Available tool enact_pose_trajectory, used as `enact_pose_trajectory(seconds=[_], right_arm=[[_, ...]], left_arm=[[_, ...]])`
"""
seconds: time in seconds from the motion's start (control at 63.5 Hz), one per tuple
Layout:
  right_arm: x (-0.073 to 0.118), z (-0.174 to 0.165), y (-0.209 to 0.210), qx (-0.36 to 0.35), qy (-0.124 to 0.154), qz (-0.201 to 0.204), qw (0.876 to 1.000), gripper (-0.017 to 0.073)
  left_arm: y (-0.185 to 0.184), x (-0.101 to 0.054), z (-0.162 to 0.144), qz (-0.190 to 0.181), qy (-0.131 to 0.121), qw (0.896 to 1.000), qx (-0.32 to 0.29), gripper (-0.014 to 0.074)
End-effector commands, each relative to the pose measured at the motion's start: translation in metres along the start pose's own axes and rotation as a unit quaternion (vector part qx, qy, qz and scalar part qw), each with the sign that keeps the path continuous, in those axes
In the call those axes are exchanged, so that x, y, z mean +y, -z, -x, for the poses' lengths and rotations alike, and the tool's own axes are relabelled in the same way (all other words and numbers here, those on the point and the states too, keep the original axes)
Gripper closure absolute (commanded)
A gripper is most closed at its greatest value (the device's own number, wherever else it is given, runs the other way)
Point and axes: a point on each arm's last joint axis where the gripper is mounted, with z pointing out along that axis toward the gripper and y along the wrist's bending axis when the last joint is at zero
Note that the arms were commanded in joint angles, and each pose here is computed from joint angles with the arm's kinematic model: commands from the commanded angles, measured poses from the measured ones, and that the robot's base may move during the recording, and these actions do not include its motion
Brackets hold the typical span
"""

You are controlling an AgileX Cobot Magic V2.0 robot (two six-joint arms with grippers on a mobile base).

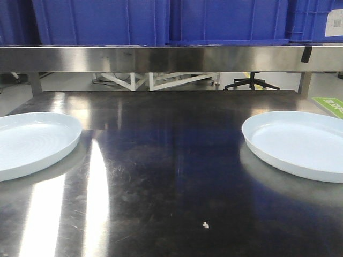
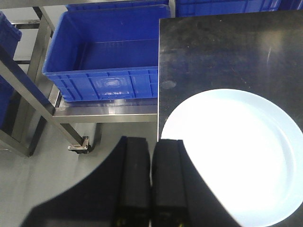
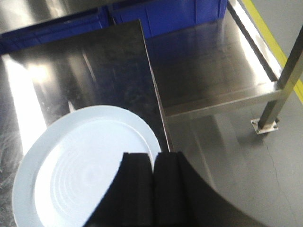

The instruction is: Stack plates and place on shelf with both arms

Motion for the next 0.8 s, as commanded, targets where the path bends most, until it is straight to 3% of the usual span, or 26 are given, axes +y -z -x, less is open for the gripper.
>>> enact_pose_trajectory(seconds=[0.0,0.189,0.252,0.346,0.393,0.535,0.787], right_arm=[[0.005,0.015,0.002,-0.034,-0.003,0.014,0.999,0.0512],[0.006,0.016,-0.002,-0.033,-0.002,0.014,0.999,0.0510],[0.004,0.013,-0.003,-0.018,0.010,0.007,1.000,0.0500],[0.003,0.009,-0.006,0.007,0.053,-0.004,0.999,0.0403],[0.003,0.008,-0.008,0.014,0.069,-0.006,0.997,0.0295],[0.003,0.008,-0.013,0.018,0.071,-0.006,0.997,0.0067],[0.003,0.005,-0.023,0.043,0.071,-0.012,0.996,0.0051]], left_arm=[[0.008,0.001,0.016,-0.004,0.004,0.999,-0.050,0.0504],[0.008,0.001,0.016,-0.004,0.004,0.999,-0.050,0.0504],[0.008,0.001,0.016,-0.004,0.004,0.999,-0.050,0.0504],[0.008,0.001,0.016,-0.002,0.001,0.999,-0.050,0.0504],[0.008,0.001,0.016,-0.003,0.001,0.999,-0.051,0.0504],[0.008,0.000,0.016,-0.008,0.010,0.999,-0.049,0.0504],[0.008,0.000,0.016,-0.010,0.015,0.999,-0.049,0.0494]])
